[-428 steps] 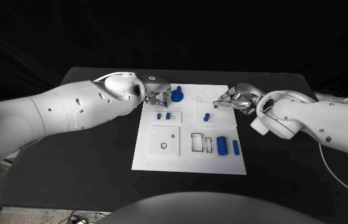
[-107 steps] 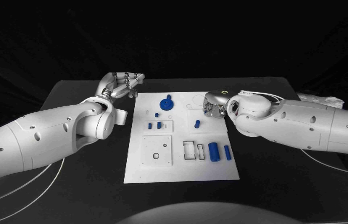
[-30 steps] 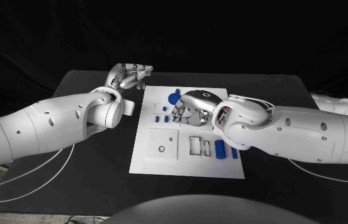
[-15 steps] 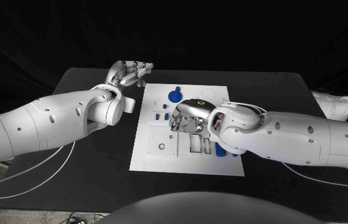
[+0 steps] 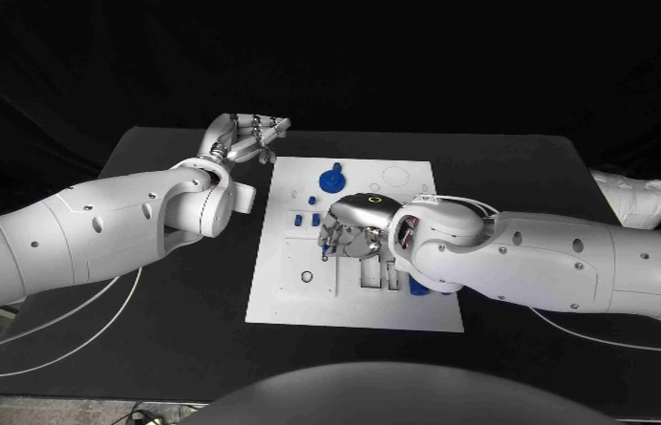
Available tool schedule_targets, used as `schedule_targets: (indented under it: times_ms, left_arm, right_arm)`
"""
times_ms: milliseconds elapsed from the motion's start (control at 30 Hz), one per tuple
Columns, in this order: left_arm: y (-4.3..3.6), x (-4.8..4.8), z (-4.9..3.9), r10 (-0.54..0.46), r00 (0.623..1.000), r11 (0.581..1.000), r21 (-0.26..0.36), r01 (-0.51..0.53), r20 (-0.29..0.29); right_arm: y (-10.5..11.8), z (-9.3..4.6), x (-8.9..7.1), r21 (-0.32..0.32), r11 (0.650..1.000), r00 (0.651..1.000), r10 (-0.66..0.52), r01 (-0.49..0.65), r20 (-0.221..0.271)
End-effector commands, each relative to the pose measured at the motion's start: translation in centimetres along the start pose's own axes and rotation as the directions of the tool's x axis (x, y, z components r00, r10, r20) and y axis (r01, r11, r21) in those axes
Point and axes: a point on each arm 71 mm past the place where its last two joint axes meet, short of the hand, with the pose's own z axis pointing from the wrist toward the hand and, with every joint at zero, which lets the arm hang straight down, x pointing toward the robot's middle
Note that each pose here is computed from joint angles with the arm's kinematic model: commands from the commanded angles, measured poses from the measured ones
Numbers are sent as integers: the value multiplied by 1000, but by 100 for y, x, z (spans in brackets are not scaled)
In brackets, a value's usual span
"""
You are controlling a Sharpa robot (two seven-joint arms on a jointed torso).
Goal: Assemble the parts on the task board
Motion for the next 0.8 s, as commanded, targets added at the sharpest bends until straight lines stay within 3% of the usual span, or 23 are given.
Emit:
schedule_targets:
  times_ms: [33,367,800]
  left_arm:
    - [-14,20,-1,-8,1000,1000,9,8,-10]
    - [-14,18,-4,-7,1000,1000,10,7,-9]
    - [-15,14,-5,-7,1000,1000,10,7,-7]
  right_arm:
    - [10,11,27,-5,1000,1000,-13,12,-28]
    - [2,32,49,6,1000,998,-19,19,-56]
    - [2,65,48,7,999,997,-48,48,-55]
